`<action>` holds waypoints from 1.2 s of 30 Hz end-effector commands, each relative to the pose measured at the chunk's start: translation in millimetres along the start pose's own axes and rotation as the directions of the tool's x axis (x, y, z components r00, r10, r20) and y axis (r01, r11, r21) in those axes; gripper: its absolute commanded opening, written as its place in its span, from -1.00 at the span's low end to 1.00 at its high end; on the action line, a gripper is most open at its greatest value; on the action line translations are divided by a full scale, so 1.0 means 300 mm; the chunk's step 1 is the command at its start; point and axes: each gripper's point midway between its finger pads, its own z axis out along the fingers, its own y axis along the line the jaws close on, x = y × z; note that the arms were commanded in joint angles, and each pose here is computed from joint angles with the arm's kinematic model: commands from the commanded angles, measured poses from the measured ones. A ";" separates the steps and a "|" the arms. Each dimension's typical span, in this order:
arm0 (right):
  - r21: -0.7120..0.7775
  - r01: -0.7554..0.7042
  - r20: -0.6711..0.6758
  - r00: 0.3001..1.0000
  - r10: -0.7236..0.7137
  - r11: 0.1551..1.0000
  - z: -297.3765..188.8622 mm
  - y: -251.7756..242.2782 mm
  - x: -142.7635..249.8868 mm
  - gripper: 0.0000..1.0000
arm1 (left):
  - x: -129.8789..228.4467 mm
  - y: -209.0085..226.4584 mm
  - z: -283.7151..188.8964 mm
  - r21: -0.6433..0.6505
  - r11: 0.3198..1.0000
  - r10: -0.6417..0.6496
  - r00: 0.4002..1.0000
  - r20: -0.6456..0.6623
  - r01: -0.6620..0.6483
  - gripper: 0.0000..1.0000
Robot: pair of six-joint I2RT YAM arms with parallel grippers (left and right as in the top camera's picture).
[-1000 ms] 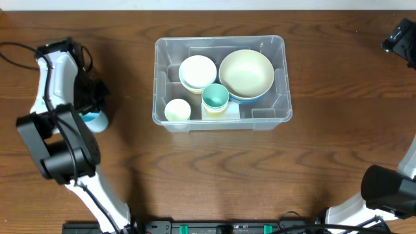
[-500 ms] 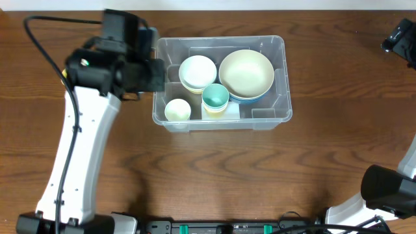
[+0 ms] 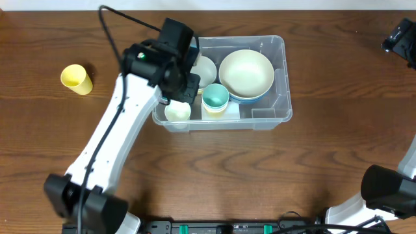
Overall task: Pack container
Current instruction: 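Carry the blue cup and lower it into the white cup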
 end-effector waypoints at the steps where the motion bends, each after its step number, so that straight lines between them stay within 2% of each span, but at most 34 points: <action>1: -0.003 -0.023 0.029 0.999 0.023 1.000 -0.036 -0.013 -0.014 0.98 | 0.034 0.016 0.082 -0.025 1.000 0.016 0.996 -0.093 -0.019 -0.88; 8: -0.003 -0.023 0.029 0.999 0.023 1.000 -0.036 -0.013 -0.014 0.99 | 0.079 0.023 0.138 -0.032 0.999 0.007 0.982 -0.189 -0.014 -0.88; 36: -0.003 -0.023 0.029 0.999 0.023 1.000 -0.036 -0.013 -0.014 0.98 | 0.129 0.015 0.156 -0.021 1.000 -0.017 0.963 -0.269 0.012 -0.88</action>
